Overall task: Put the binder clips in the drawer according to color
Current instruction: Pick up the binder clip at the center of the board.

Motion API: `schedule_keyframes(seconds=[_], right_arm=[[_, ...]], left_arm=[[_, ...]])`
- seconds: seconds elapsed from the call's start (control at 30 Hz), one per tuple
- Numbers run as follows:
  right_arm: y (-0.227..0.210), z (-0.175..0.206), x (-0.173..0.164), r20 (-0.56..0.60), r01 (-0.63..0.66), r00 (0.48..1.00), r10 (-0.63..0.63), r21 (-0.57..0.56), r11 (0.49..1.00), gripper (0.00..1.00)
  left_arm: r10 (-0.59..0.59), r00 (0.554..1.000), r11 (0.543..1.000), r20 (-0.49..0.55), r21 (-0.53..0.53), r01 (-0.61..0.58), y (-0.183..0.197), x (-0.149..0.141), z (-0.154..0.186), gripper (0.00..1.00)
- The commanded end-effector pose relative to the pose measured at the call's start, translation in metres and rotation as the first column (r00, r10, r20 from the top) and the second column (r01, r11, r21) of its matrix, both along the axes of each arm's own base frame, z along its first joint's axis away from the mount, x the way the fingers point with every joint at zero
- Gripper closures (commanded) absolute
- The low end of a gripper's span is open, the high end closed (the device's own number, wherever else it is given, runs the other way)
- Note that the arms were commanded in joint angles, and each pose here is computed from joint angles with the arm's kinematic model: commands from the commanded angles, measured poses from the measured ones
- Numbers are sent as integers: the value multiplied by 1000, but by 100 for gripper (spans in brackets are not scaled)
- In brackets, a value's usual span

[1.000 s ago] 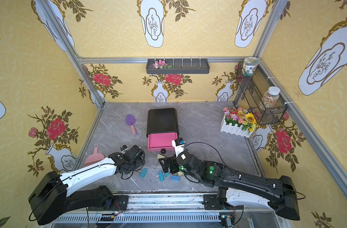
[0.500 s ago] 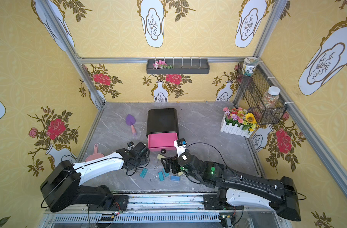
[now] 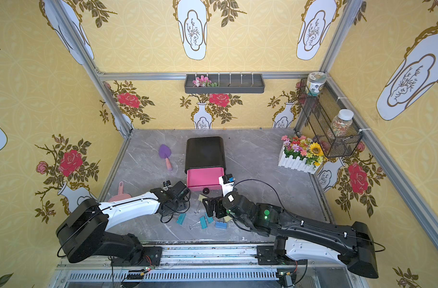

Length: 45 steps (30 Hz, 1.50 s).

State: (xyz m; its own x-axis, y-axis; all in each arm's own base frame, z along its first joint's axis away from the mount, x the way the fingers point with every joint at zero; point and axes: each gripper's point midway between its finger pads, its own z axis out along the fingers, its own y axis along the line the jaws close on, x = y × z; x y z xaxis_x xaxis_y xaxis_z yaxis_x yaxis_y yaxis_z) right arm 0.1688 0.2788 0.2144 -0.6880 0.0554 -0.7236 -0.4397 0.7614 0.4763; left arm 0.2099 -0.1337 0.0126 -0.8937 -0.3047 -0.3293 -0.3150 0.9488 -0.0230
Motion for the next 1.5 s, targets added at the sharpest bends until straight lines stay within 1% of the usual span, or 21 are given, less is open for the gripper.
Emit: schedule_keyframes(seconds=[0.0,0.17,0.3,0.4,0.5,0.6,0.63,0.7,0.77,0.8,0.87,1.03,1.13,1.3,1.47], right_arm=[[-6,11,3,29,27,999,-27,16,1000,2],[-19,20,4,53,54,997,-55,16,998,2],[-27,23,7,66,73,995,-74,11,997,2],[-30,25,7,73,77,994,-78,9,997,2],[-31,25,7,73,79,994,-79,6,997,1],[-32,25,7,71,79,994,-79,8,997,1],[-32,25,7,71,79,994,-79,8,997,1],[-33,24,7,70,81,994,-81,9,997,1],[-33,24,7,72,81,994,-82,10,997,1],[-34,24,7,70,83,994,-83,11,996,1],[-34,24,7,72,82,994,-83,11,997,1],[-31,26,7,77,73,994,-74,13,997,1],[-28,25,7,72,66,995,-66,14,998,1],[-30,23,6,69,66,995,-66,12,998,1],[-34,23,6,68,76,995,-77,18,997,1]], left_arm=[[-16,1000,1000,-16,-3,16,-2,-1,-5,35],[-9,1000,1000,-27,18,9,4,-6,-9,47],[2,1000,999,-11,34,-2,9,-5,-5,61],[13,1000,999,4,46,-13,13,-3,0,68],[26,999,998,19,53,-27,16,1,5,71],[34,999,998,35,51,-36,18,5,11,72],[32,999,998,39,51,-34,18,6,12,69],[35,998,998,45,57,-38,19,7,16,55],[34,998,997,47,67,-37,21,7,19,37],[36,998,996,49,75,-40,23,6,21,31],[39,998,996,51,81,-43,26,5,24,24],[64,996,996,58,61,-67,31,-2,23,18],[70,996,997,58,40,-73,29,0,17,18],[52,996,999,66,3,-52,14,10,15,18],[31,998,999,62,8,-32,4,21,13,18]])
